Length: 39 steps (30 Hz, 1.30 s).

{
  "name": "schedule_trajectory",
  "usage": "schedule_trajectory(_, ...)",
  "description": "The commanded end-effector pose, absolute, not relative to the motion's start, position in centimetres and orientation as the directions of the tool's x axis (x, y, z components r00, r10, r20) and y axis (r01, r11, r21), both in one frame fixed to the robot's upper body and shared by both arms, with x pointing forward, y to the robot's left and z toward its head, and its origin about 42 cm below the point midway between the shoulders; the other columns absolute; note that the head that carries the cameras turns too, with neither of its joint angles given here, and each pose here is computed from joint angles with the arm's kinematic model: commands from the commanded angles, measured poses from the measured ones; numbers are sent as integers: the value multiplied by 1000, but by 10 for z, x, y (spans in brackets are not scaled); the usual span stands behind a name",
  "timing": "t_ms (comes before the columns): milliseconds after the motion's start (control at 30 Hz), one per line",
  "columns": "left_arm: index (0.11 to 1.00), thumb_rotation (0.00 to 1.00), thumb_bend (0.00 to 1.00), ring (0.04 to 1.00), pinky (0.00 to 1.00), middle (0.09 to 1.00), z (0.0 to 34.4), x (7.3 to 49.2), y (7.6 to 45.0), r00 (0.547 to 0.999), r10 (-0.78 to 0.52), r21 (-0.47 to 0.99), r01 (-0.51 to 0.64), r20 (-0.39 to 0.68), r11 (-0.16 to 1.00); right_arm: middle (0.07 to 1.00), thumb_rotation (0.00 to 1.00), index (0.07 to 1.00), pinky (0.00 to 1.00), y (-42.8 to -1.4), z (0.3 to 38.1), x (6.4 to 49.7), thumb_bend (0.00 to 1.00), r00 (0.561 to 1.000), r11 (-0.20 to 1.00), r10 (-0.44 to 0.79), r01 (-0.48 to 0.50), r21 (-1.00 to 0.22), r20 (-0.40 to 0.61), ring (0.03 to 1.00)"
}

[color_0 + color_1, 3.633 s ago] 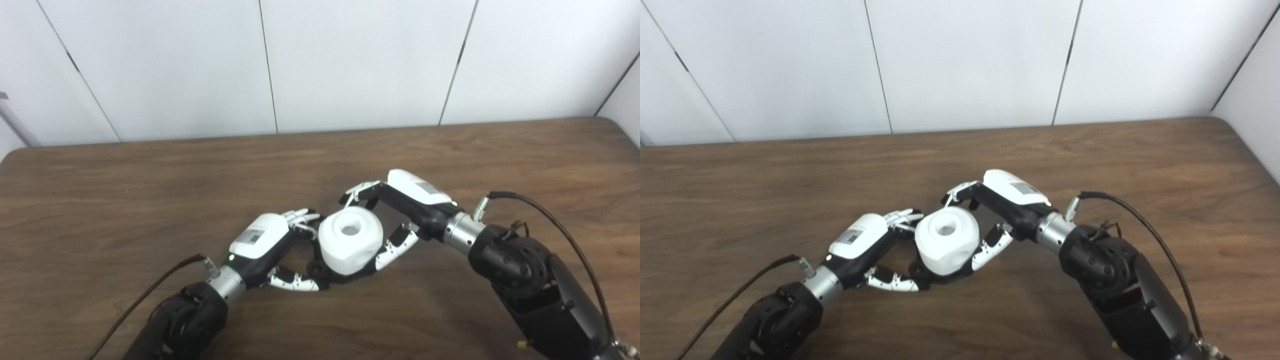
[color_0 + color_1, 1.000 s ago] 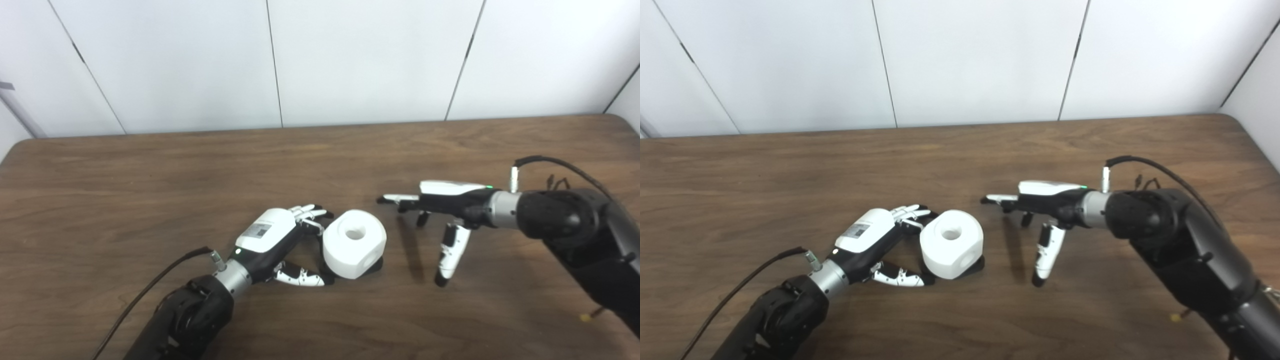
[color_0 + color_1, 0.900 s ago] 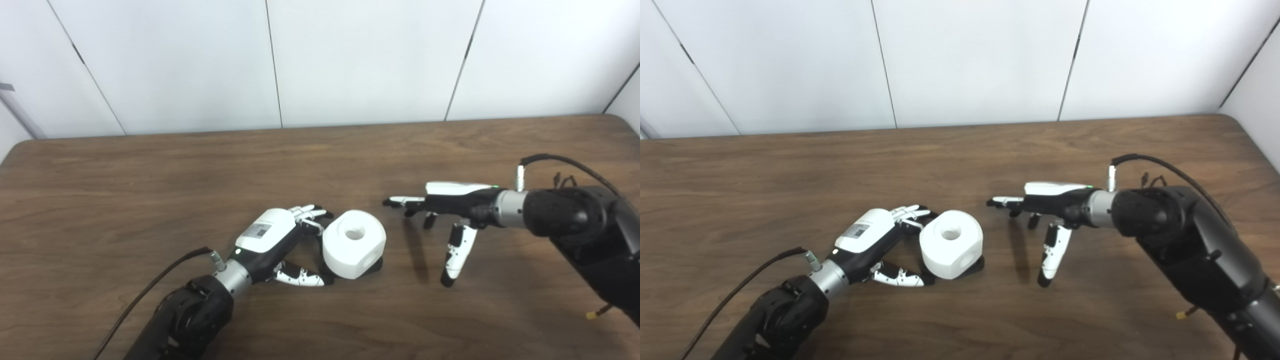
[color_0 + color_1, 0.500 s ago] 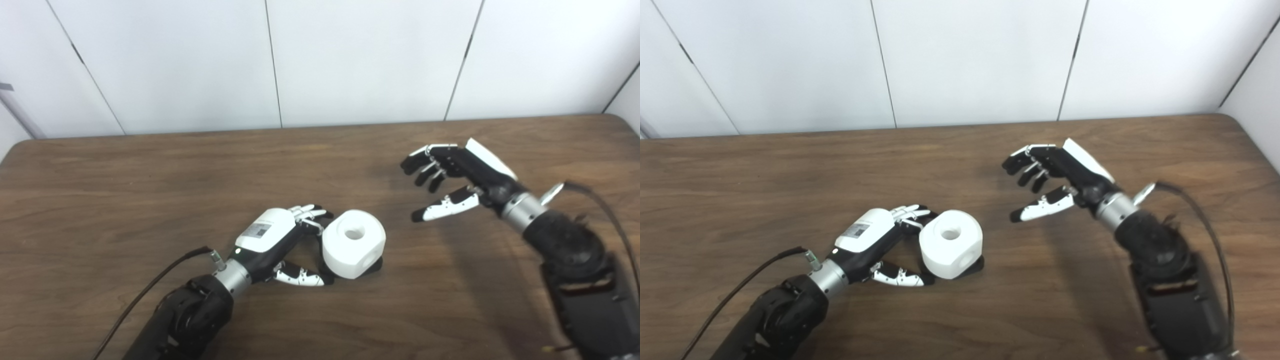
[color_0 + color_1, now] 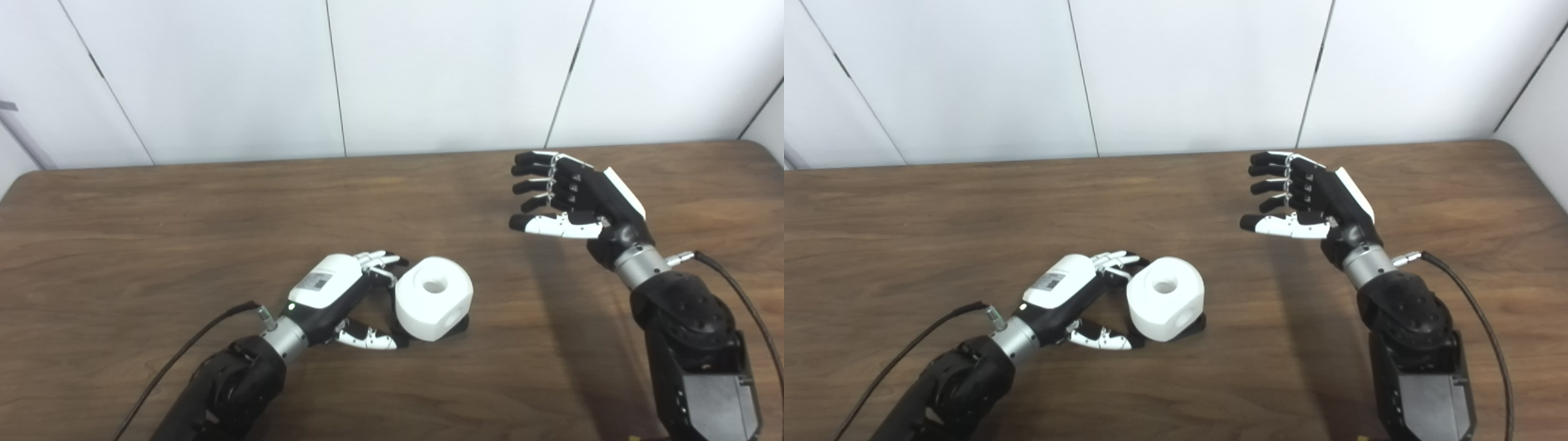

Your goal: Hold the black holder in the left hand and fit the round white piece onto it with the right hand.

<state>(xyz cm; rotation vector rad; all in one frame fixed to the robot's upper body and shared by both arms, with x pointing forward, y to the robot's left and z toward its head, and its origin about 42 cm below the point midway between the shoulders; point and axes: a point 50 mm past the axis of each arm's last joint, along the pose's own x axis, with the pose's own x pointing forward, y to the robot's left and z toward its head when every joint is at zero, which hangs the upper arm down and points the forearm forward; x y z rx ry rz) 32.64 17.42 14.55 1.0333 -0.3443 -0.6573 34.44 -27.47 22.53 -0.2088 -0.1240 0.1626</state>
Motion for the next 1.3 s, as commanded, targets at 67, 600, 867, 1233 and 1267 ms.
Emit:
schedule_trajectory(67,707,180,801,937,872,962,140,323,184,756,-630,881,407,-178,240,728,98,729,561,-272,244,345,688,962,956,199,-149,-254,185,661)
schedule_trajectory(600,943,104,829,916,771,957,149,319,257,953,-302,786,171,21,595,735,77,732,569,-267,241,345,745,957,942,224,-164,-292,185,639)
schedule_trajectory(867,929,1,696,881,723,928,152,315,254,937,-242,421,120,250,899,731,45,725,563,-266,236,344,719,958,946,218,-160,-283,187,644)
schedule_trajectory(1233,796,410,754,716,584,763,187,315,236,938,-55,34,46,342,998,695,328,691,495,-269,222,337,546,953,963,108,-30,-267,283,619)
schedule_trajectory(1267,796,432,747,712,584,755,189,315,235,939,-44,24,38,340,999,696,358,688,501,-268,221,336,563,949,964,101,-19,-265,298,624)
